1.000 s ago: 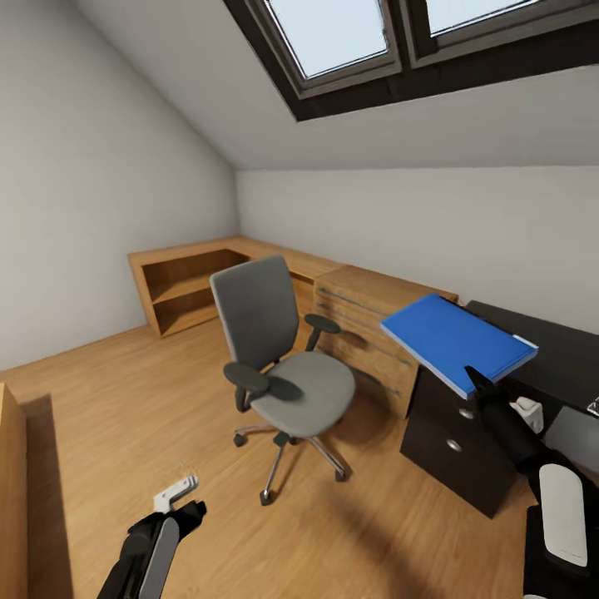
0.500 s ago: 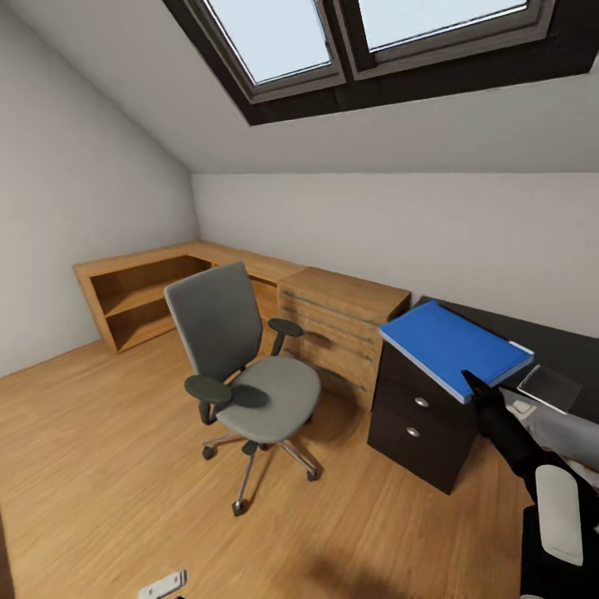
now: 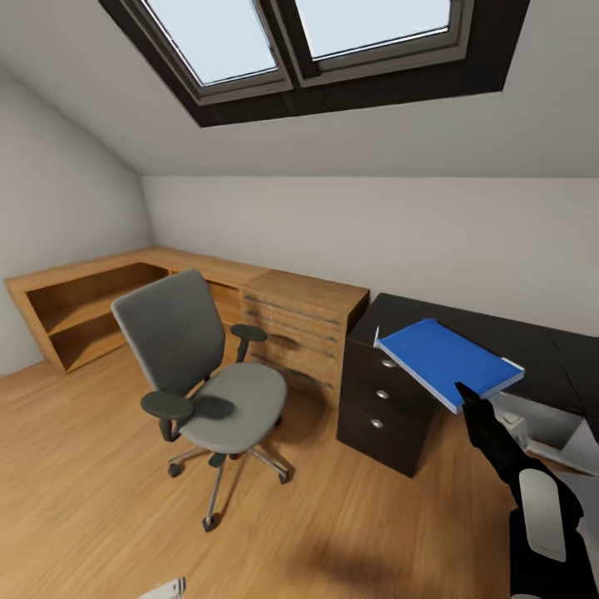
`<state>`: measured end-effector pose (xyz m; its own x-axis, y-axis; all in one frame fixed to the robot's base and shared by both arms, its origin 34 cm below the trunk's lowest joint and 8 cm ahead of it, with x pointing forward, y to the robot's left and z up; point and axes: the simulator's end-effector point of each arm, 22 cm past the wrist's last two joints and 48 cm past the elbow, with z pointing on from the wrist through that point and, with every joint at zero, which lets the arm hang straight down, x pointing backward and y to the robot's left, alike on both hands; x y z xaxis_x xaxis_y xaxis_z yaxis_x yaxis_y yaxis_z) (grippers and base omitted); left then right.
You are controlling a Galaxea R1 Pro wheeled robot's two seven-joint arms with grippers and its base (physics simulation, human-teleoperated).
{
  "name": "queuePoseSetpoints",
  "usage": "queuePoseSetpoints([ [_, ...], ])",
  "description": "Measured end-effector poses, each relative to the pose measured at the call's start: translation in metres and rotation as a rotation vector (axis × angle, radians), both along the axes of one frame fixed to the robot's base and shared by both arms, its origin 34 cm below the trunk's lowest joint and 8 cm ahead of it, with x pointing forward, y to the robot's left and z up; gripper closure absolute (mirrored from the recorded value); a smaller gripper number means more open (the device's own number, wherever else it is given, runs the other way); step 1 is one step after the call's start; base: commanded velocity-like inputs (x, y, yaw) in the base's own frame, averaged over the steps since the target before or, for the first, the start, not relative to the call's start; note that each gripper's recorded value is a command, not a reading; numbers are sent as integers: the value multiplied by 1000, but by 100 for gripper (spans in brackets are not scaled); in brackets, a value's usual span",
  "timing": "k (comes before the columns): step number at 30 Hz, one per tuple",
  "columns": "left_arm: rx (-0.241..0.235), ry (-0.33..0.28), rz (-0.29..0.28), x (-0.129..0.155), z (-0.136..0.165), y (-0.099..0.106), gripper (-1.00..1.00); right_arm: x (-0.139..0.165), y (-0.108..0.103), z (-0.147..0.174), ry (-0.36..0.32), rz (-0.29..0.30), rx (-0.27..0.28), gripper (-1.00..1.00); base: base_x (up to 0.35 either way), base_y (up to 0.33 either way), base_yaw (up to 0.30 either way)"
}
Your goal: In the bedroom, organize the workspace by keeping the computer under the desk, ensuring the monitor is on the desk, placing the keyboard on the desk next to the monitor, placing the mouse on the desk next to the keyboard, moving the folder from the swivel chair onto the desk next to the mouse, stacking the notebook on top of the folder with the pen on top of the notebook, and positioning the swivel chair next to the desk.
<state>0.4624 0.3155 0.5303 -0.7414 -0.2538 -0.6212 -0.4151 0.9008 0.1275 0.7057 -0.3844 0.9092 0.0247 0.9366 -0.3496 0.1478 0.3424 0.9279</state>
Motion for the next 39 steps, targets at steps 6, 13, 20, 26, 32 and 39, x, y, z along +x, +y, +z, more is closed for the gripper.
queuePoseSetpoints([
  [6, 9, -42, 3, -2, 0, -2, -100, 0, 0, -1, 1, -1, 2, 100, 63, 0, -300],
  [13, 8, -43, 1, -3, -1, -4, -100, -1, -16, 3, -22, -77, -14, 100, 239, 0, -300],
  [20, 9, -45, 1, -3, 0, -3, -100, 0, -16, -8, -5, -84, -3, 100, 39, 0, -300],
  [26, 10, -45, 2, -3, 0, -2, -100, 2, -15, -25, 24, -93, 10, 100, 11, 0, -300],
  [32, 9, -45, 1, -3, 0, -3, -100, 3, -14, -29, 30, -94, 14, 100, 40, 0, -261],
  [39, 11, -44, 0, -3, -1, -2, -100, 5, -9, -21, -21, -90, 106, 100, 55, 0, -38],
])
